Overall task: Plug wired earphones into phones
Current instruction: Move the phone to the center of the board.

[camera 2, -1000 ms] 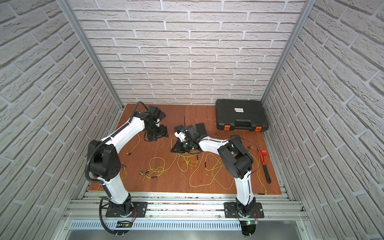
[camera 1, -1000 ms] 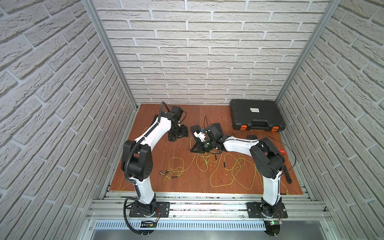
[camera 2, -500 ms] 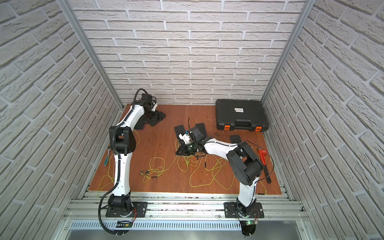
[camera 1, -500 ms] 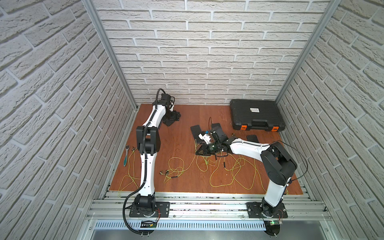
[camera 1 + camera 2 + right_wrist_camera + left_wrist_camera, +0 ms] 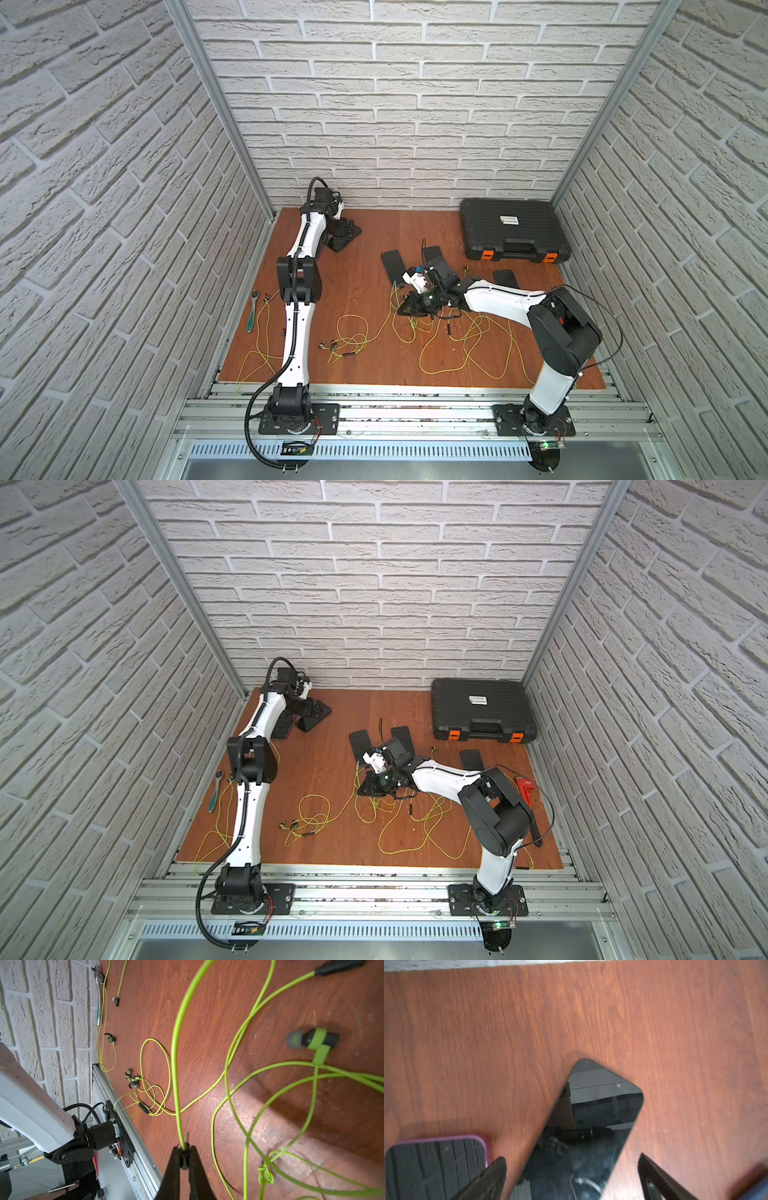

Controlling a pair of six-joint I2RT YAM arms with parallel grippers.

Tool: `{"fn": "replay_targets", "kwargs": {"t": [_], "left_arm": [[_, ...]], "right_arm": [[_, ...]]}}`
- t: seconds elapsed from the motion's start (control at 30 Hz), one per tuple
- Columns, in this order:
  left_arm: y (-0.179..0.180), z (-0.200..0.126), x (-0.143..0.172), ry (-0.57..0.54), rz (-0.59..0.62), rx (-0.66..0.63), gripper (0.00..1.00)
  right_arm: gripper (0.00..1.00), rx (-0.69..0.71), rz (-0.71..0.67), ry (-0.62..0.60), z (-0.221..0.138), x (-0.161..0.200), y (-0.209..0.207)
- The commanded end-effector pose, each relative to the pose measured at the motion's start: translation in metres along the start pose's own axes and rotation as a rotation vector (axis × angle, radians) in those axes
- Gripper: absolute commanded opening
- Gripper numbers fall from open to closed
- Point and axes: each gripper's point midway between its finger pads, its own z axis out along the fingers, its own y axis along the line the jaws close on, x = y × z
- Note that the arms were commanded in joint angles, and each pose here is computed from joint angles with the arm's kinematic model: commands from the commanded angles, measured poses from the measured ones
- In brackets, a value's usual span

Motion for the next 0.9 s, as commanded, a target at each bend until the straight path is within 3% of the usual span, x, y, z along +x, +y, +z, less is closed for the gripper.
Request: {"fn": "replay_targets", "kwargs": {"t": [0.0, 0.13, 0.37, 0.57, 0.7, 0.87], "left_arm": [[0.004, 0.003, 0.012, 0.04, -0.029, 0.005, 0.98], [0.0, 0.005, 0.026, 0.09, -0.091, 0.046, 0.97], [-0.008, 0.011, 0.054, 0.199, -0.268, 0.135, 0.81], [-0.02, 0.007, 0.081, 0.29, -0.182, 0.014, 0.85], [-0.022, 0.005, 0.089, 0.333, -0.059, -0.117, 0.98], [-0.03, 0.007, 0.097, 0.384, 0.022, -0.16, 0.98]], "right_arm": [[0.06, -0.016, -0.007, -0.044, -0.009, -0.005, 0.008], [0.06, 0.0, -0.005, -0.04, -0.009, -0.002, 0.005], [0.06, 0.012, -0.01, -0.054, -0.014, -0.001, 0.004], [0.06, 0.01, -0.016, -0.054, -0.011, -0.003, 0.003], [0.06, 0.01, -0.02, -0.045, -0.009, 0.0, 0.001], [0.06, 0.023, -0.024, -0.043, -0.01, 0.004, -0.003]]}}
